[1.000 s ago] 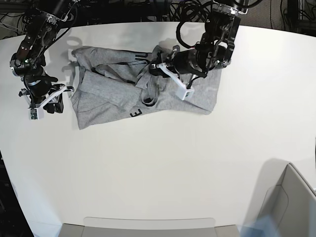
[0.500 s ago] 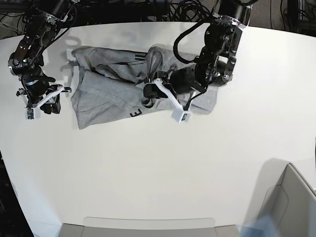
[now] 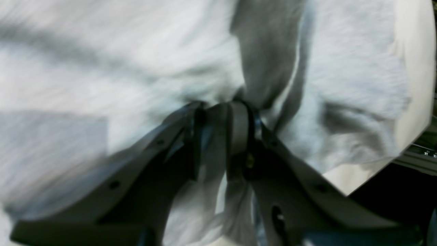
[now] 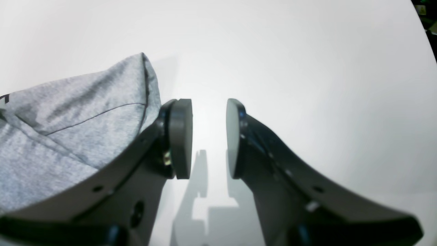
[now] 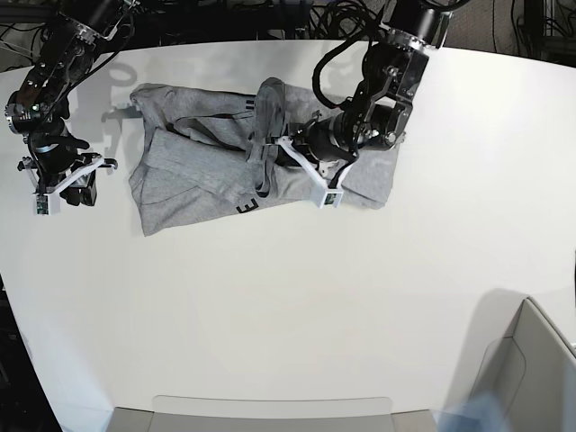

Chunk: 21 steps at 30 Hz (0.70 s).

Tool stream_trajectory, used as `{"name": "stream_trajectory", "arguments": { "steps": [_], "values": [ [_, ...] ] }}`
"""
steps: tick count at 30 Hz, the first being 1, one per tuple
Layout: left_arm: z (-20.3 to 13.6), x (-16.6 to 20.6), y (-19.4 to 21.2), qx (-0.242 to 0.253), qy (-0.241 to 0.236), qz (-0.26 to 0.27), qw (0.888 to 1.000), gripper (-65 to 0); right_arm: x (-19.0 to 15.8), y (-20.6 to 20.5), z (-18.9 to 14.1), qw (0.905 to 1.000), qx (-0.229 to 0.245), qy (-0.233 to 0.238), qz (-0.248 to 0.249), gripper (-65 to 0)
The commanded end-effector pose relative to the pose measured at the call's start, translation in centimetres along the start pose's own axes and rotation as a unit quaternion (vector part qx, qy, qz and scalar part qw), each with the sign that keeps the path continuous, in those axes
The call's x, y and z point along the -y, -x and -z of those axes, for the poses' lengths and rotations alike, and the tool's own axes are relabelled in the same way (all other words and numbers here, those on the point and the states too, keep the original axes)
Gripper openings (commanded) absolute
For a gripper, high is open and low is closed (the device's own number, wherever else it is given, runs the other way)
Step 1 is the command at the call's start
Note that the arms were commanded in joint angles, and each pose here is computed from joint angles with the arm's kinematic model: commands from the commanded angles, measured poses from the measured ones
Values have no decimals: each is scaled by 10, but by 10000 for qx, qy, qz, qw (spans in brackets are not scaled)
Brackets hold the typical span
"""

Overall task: Fold the T-shirt properly
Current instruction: 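Lower the folded end onto the strip and press it with the left gripper, then grasp the strip end with the right gripper and fold it toward the left gripper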

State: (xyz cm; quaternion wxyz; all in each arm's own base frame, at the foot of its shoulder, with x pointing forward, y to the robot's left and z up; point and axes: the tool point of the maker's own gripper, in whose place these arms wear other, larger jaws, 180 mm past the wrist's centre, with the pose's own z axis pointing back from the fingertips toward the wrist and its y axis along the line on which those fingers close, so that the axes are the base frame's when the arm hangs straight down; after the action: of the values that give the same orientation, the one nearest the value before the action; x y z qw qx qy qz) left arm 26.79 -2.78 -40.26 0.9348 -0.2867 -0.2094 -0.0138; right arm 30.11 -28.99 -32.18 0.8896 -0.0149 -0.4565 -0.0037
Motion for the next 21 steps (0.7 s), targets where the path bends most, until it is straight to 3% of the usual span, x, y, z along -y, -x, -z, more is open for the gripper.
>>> {"name": "stream_trajectory", "arguments": {
  "steps": [1, 7, 11, 16, 21],
  "values": [
    [1, 25, -17, 254, 276, 221, 9991, -535, 3, -19, -4, 9995, 307, 20, -74, -476],
    [12, 59, -26, 192, 526, 642, 9964, -535, 9, -19, -7, 9993, 360, 77, 39, -476],
    [22, 60, -25, 24, 489, 765, 9959, -535, 18, -21, -20, 9954, 617, -203, 703, -476],
    [-3, 67, -47, 496, 632, 716, 9942, -535, 13, -13, -31, 9940, 466, -880, 445, -476],
    [-36, 40, -58, 1013, 483, 313, 9932, -535, 17, 5, -27, 9931, 254, -981, 583, -470]
  ]
}}
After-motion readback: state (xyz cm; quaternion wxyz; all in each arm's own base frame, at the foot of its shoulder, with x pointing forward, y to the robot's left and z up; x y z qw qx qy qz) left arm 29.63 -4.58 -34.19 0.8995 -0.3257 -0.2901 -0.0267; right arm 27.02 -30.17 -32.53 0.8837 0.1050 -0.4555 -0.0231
